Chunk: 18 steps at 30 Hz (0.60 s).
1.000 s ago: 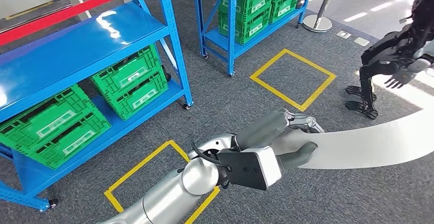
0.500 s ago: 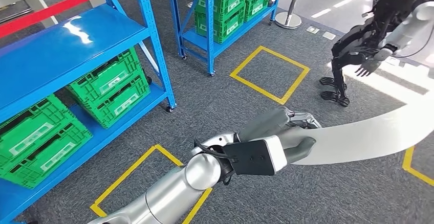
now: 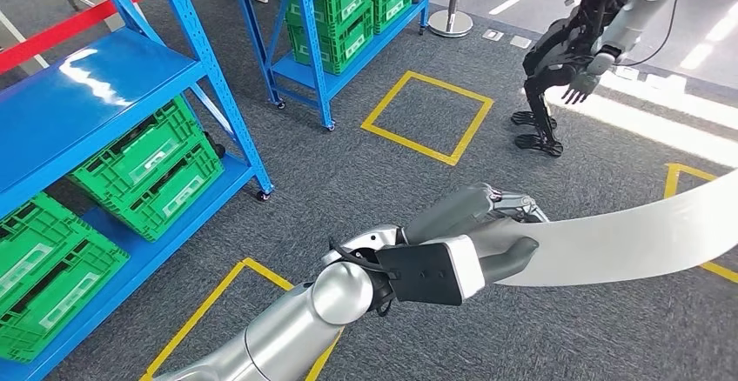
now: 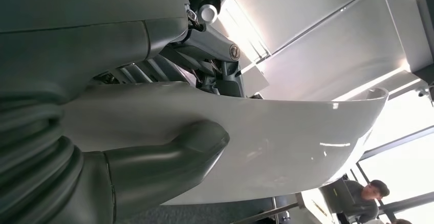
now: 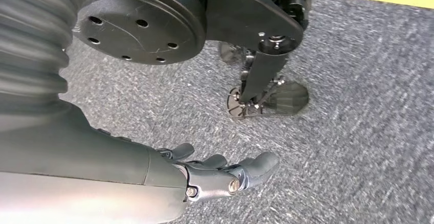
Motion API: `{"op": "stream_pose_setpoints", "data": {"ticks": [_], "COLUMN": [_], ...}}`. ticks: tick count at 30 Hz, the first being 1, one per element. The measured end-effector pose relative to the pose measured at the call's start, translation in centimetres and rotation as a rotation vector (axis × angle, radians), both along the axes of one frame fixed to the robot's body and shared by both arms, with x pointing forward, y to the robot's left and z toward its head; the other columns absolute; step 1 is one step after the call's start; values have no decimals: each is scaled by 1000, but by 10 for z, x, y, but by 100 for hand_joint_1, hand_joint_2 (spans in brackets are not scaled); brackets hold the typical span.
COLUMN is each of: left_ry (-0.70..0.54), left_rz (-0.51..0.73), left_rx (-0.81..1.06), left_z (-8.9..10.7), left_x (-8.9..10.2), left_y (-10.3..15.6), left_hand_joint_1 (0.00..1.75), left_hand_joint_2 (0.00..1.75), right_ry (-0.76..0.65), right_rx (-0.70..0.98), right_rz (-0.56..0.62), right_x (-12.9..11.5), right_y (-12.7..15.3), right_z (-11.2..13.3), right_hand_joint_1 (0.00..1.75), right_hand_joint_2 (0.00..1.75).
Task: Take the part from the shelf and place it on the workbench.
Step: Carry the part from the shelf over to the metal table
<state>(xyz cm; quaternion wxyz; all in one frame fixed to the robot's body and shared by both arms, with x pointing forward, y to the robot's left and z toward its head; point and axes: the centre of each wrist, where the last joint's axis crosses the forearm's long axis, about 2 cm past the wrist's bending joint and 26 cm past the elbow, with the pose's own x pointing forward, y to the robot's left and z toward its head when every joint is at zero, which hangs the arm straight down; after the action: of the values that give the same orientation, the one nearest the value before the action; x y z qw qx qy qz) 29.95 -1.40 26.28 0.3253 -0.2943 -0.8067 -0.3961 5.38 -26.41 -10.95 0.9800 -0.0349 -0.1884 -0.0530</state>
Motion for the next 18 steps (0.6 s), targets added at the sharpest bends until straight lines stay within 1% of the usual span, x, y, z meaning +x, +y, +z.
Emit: {"op": "stream_pose_setpoints", "data": {"ticks": [18], "left_ry": [9], "left_rz": [9], "left_rx": [-13], "left_z": [-3], "left_x": [-3], "left_y": [0], "left_hand_joint_1": [175], "left_hand_joint_2": [175], "right_ry": [2], "right_rx": [5], "right_rz": [-6], "right_x": [-2], "right_y": [2], "right_z": [0], "right_hand_joint_1": [0], "right_hand_joint_2": [175]}}
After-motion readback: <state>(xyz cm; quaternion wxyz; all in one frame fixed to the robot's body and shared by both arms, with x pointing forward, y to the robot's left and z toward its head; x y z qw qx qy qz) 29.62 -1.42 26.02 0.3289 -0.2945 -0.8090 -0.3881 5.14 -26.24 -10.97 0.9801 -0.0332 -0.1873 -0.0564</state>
